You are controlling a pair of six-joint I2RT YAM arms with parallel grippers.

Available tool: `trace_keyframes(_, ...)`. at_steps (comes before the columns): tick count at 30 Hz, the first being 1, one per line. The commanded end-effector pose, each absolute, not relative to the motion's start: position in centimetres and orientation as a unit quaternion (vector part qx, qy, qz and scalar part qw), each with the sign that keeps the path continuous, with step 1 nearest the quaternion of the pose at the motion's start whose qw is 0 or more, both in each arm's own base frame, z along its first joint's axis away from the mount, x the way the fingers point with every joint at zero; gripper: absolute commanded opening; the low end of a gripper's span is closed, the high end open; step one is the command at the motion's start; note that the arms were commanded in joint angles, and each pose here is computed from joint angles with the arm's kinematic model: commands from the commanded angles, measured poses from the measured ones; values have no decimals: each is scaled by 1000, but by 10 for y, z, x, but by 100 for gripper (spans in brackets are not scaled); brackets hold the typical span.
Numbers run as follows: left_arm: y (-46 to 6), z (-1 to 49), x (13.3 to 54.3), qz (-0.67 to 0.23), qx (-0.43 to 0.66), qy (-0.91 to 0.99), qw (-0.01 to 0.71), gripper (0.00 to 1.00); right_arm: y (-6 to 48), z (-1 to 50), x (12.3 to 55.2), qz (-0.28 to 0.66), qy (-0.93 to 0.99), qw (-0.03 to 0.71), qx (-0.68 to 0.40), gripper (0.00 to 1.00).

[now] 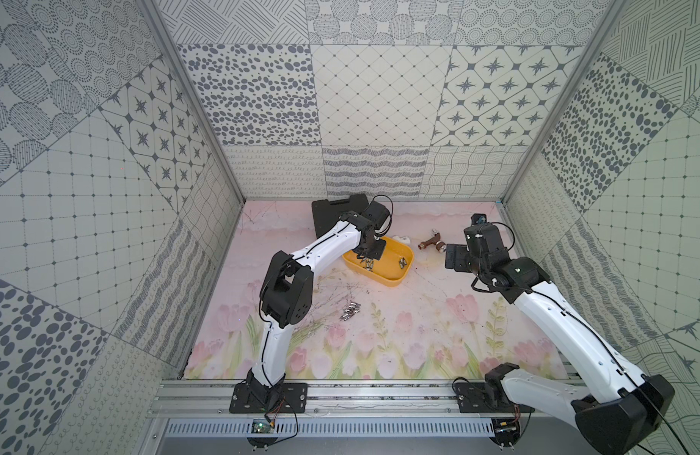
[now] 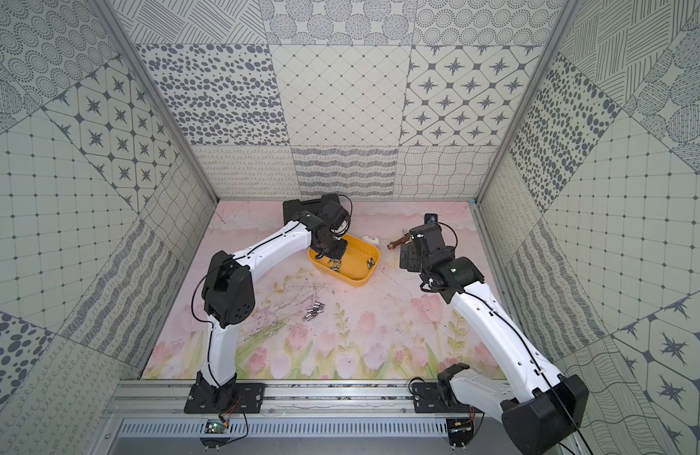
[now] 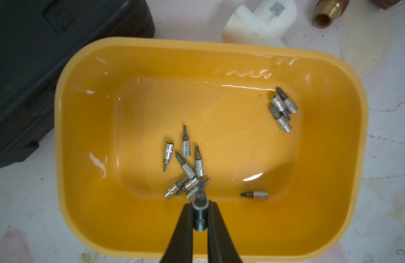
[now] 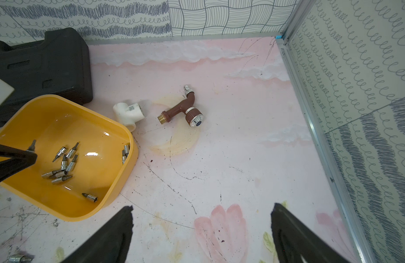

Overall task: Put the bit on the desktop into the storage box
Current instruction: Place the screwdriver bit in the storage box.

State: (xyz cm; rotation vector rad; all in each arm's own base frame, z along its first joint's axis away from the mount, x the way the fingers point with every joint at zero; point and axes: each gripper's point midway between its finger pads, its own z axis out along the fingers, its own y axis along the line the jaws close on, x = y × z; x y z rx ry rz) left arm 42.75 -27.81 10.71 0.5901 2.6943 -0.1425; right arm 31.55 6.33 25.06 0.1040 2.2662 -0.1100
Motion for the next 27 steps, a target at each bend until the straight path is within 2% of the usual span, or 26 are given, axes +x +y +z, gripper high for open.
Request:
trace_keyframes(1,-281,91,426,-53,226,960,157,6,61,255,316,-37,898,436,49,96)
trace_keyframes(19,-283,77,425,-53,228,962,138,8,59,253,316,-38,900,433,49,97)
trace_keyframes(23,-283,78,425,-51,229,962,139,14,58,253,315,-37,899,434,49,96)
trace_keyframes(27,-282,82,424,-50,229,962,140,27,58,254,315,-36,899,435,50,97)
